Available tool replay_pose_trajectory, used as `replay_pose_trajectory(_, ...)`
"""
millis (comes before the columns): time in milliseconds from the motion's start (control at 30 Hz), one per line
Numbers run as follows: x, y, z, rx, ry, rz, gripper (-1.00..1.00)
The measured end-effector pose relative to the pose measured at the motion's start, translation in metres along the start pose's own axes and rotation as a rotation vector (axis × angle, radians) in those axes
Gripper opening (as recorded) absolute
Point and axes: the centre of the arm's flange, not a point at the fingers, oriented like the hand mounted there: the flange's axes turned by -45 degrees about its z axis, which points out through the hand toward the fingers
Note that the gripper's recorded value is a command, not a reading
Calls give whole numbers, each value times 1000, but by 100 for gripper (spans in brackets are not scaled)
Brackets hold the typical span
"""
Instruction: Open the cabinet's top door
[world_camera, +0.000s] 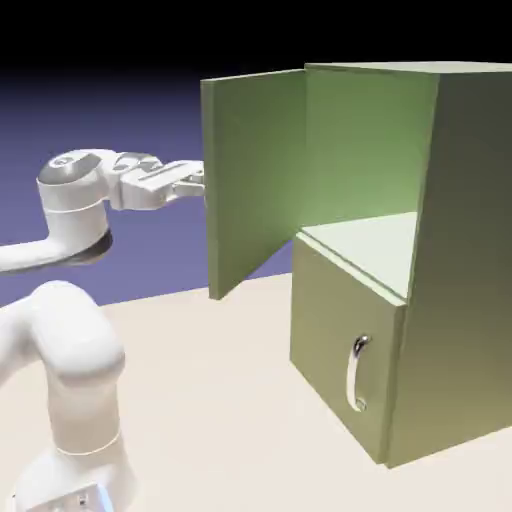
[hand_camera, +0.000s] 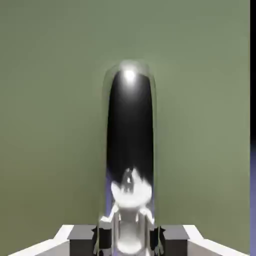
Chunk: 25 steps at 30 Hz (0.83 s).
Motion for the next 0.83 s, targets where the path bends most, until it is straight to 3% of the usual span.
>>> replay_pose_trajectory(400,0,-67,-97,-342,0,0,-100)
replay_pose_trajectory(800,0,-149,-159,-637,-1,0,-100)
replay_pose_trajectory(833,0,-152,-161,-648,-1,0,100)
